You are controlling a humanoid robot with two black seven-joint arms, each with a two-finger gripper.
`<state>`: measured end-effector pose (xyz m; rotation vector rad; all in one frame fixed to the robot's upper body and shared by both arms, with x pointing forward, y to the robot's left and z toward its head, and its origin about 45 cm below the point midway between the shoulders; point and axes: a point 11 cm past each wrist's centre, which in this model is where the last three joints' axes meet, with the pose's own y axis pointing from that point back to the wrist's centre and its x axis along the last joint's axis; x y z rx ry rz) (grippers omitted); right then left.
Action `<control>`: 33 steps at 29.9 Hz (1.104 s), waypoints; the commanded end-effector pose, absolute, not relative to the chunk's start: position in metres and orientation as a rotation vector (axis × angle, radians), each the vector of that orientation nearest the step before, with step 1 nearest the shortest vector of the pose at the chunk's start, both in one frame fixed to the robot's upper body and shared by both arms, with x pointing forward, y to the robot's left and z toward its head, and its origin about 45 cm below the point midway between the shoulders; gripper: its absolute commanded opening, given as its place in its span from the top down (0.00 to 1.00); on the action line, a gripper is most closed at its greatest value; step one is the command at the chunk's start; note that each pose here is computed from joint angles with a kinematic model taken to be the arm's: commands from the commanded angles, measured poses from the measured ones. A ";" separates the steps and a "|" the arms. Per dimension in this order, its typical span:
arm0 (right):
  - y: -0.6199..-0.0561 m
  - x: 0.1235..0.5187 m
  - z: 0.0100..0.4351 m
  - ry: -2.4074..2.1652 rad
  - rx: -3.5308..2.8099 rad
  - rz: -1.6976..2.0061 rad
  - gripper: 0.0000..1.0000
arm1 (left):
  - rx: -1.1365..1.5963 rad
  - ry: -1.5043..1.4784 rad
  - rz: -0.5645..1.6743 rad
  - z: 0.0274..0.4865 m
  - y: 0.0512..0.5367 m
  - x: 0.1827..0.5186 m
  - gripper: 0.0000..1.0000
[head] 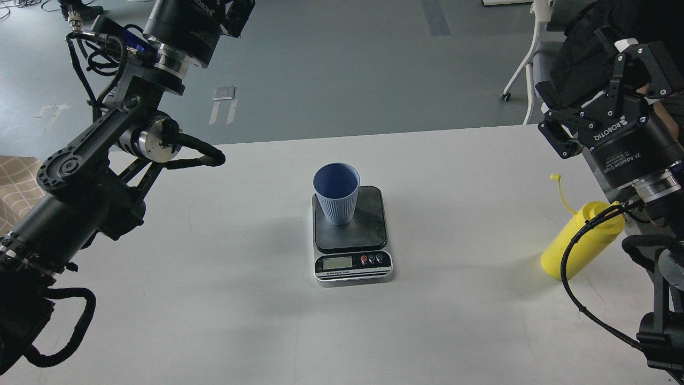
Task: Pour seasoning into cup on scale with both arms
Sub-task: 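Raise the left gripper away from the cup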
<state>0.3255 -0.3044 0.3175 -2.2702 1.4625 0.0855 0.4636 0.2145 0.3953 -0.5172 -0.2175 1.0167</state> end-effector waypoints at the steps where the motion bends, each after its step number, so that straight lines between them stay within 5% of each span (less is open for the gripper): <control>1: -0.304 0.324 0.325 1.416 -2.237 0.096 0.00 | -0.517 -0.205 0.997 0.391 0.217 0.461 0.02; 17: -0.414 0.286 0.378 1.038 -1.530 0.378 0.00 | -0.504 -0.153 0.880 0.371 0.204 0.445 0.02; 26: -0.459 0.248 0.355 1.067 -1.352 0.417 0.00 | -0.498 -0.132 0.861 0.363 0.202 0.440 0.02; 33: -0.462 0.195 0.291 1.179 -1.270 0.468 0.00 | -0.491 -0.130 0.828 0.360 0.197 0.437 0.02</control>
